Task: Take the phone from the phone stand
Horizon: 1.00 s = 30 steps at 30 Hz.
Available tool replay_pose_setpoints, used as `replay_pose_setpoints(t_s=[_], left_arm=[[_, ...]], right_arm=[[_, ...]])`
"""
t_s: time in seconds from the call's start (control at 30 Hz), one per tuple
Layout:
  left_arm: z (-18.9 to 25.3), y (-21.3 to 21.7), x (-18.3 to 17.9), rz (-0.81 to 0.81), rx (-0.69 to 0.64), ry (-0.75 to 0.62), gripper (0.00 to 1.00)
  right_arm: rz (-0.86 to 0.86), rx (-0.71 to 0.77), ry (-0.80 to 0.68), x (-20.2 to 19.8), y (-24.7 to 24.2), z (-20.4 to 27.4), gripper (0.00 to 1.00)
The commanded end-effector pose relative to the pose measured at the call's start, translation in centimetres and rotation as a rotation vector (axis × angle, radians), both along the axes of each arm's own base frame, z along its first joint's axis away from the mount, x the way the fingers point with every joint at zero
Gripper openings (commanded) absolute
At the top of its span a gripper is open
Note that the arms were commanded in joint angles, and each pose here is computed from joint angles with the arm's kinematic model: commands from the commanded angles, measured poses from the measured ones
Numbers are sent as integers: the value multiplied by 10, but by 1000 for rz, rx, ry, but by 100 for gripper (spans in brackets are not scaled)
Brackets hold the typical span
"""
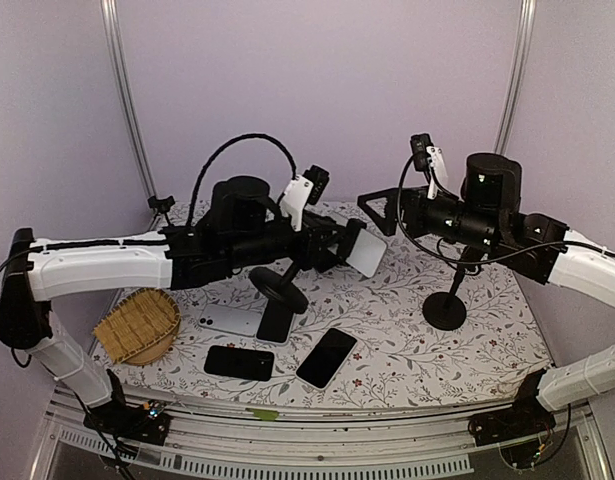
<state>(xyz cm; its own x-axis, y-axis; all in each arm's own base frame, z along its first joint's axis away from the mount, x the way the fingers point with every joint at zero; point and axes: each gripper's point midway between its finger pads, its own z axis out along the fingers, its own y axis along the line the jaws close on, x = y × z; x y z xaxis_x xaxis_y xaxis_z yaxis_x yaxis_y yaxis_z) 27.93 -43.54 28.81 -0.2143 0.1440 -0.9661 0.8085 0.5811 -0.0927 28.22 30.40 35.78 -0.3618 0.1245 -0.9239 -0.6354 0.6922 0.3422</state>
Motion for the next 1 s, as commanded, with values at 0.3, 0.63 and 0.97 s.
replay_pose_setpoints(t_s=[0.3, 0.63, 0.97], left_arm=[[75, 65, -38, 55, -309, -74, 0], [80, 76, -45, 76, -348, -85, 0], [78, 78, -44, 92, -358, -86, 0]], right_arm=[[100, 17, 193, -70, 38, -48, 86], [26, 14, 239, -57, 49, -72, 59], [37, 33, 233, -53, 59, -74, 25]])
